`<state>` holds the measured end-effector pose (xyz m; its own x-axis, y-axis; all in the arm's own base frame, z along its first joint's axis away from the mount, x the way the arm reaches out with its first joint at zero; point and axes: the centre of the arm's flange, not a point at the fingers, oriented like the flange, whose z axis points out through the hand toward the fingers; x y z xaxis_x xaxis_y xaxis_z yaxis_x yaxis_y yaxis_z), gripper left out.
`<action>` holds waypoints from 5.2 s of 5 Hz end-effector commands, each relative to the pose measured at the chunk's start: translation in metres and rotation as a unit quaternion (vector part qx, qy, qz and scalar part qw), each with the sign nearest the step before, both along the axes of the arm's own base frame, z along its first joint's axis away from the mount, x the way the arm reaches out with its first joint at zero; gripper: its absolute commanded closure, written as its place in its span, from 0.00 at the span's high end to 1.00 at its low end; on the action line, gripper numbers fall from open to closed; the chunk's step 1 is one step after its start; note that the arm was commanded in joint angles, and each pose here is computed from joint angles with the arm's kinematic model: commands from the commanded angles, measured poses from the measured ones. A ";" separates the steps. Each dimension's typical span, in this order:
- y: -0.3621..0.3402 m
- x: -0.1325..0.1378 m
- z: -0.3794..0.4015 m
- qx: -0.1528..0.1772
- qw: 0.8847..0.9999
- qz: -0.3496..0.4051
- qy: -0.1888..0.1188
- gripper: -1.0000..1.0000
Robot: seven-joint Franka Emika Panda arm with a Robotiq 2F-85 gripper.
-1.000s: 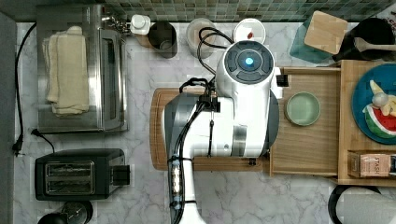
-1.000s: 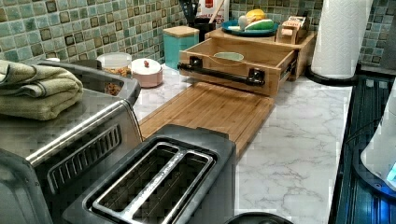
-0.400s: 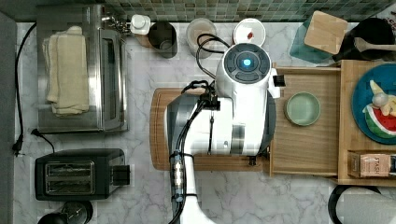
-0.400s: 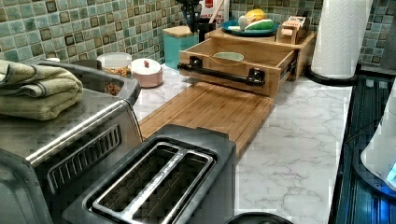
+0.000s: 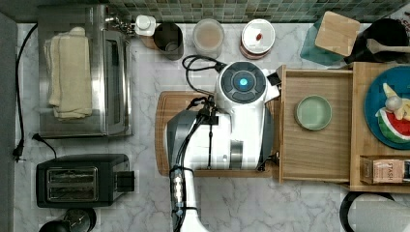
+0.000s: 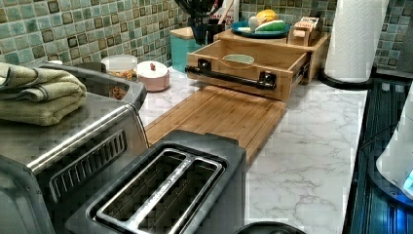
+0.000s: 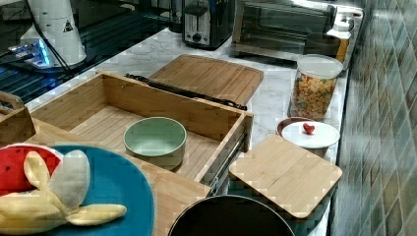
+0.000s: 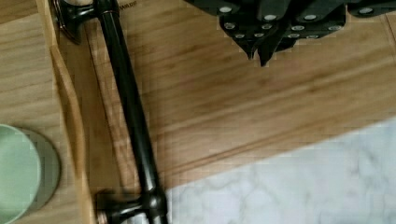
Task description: Close the drawer.
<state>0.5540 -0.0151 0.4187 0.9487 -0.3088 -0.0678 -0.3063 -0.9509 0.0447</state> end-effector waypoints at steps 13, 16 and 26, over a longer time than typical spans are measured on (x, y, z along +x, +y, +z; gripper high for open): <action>-0.160 -0.020 -0.122 -0.076 0.986 0.145 -0.021 0.00; -0.298 -0.049 -0.107 -0.070 0.990 0.117 -0.037 0.00; -0.468 -0.093 -0.080 -0.118 0.988 0.082 -0.055 0.00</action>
<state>0.5240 -0.3284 0.2651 0.9994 0.0143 -0.0327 0.0167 -0.9971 0.0742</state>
